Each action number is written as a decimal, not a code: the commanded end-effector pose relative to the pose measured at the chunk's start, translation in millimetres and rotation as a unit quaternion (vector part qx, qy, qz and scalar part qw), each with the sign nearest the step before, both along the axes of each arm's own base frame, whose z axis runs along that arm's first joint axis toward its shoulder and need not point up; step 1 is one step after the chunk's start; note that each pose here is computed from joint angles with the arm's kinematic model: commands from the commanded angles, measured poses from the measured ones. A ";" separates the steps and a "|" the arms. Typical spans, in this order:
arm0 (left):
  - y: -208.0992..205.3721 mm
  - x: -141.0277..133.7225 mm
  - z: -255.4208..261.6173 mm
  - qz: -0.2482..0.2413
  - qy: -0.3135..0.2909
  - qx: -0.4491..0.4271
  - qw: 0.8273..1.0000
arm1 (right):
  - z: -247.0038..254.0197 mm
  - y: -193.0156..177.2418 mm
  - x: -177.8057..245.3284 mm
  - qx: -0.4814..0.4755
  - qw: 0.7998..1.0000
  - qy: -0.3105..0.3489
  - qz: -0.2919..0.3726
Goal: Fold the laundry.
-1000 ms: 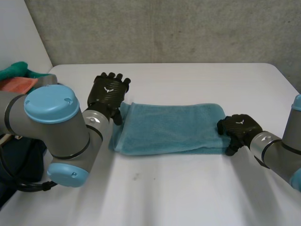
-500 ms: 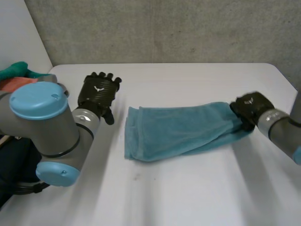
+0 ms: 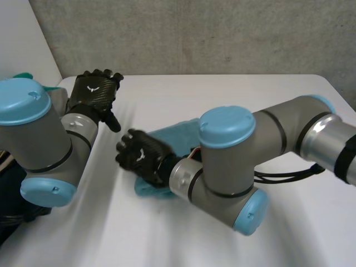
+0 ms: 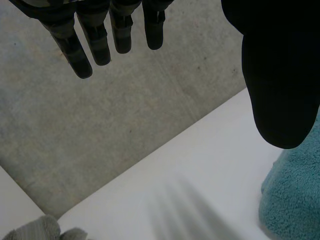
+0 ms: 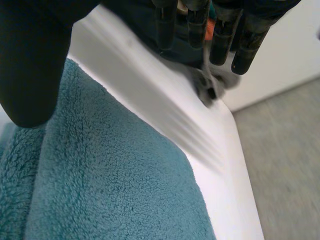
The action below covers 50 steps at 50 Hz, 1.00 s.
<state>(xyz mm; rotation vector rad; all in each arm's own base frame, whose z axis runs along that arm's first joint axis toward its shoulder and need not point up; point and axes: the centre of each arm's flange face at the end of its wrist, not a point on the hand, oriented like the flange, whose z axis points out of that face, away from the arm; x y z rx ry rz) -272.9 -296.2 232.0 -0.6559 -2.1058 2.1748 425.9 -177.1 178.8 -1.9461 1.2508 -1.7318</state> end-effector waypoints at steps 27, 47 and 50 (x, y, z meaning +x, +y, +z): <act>47.1 -60.6 -110.3 -0.081 -0.101 0.196 0.972 | -37.7 -122.5 -73.7 0.307 0.896 -0.074 -0.312; 45.7 -41.4 12.1 -0.066 -0.006 0.081 0.995 | 43.8 -119.0 -92.8 0.216 0.901 -0.187 -0.327; 39.1 -24.1 41.2 -0.042 0.032 0.058 0.997 | 66.8 -121.1 -108.2 0.210 0.879 -0.231 -0.362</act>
